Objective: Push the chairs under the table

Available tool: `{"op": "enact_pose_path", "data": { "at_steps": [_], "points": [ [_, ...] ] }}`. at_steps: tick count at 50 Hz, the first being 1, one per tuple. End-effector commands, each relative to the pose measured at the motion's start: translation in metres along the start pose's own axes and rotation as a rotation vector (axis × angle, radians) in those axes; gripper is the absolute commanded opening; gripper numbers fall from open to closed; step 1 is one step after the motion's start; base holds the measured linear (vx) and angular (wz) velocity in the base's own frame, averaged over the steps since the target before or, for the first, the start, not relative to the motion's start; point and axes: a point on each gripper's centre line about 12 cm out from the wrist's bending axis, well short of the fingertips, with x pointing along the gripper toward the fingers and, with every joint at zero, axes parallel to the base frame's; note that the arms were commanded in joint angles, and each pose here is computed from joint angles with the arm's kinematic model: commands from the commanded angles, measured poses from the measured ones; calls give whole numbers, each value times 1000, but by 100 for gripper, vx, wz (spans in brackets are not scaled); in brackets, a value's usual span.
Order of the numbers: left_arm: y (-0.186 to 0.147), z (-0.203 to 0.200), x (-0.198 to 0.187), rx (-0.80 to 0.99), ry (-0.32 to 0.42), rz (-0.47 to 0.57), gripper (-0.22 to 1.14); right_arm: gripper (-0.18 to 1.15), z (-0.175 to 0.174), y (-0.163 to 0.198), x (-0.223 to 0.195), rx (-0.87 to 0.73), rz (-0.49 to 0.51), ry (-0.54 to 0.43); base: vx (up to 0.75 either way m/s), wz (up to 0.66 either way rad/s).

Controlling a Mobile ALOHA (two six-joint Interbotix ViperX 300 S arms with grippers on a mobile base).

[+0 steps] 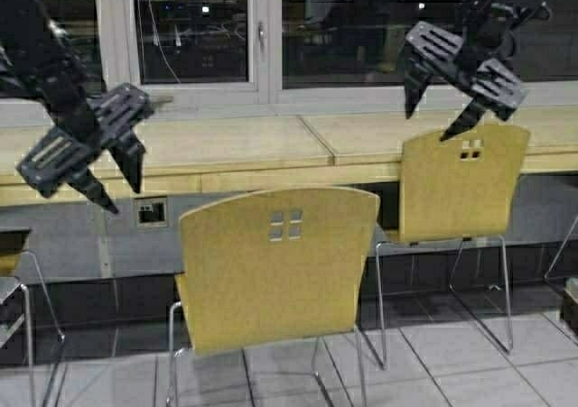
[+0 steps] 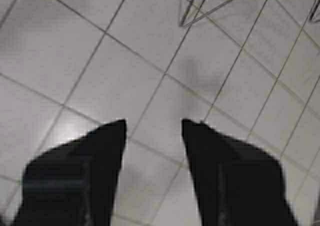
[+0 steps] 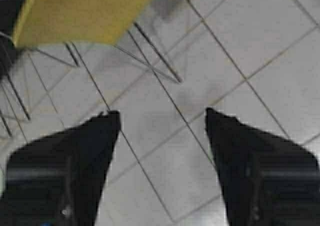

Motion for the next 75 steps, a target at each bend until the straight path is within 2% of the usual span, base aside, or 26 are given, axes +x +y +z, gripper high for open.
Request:
{"op": "enact_pose_path", "data": {
  "at_steps": [1,12,24,34,46,56,75],
  "points": [
    [-12,1,3,-47,-12,-23,78,89,6,4,1,18,18,-23,34,-1],
    [-17,-9,12,-58,16,-10,82,89,-4,-5,11,66,-14,10,34,-1],
    [-46,-19,26,-63,73,-34,100,89,-11,-12,16,69,-37,32,30,3],
    [-50,-34,40,-191,72,-16,100,89,-20,-14,23,118,-50,56,26,10],
    [-46,-45,56,-250,58,13,100,89,-33,-12,32,200,-63,89,21,7],
    [-49,-58,58,-357,52,15,100,89,-48,-10,37,345,-75,120,18,3],
    [-45,-97,69,-392,86,54,100,89,-59,-21,48,367,-124,162,11,0]
  ]
}}
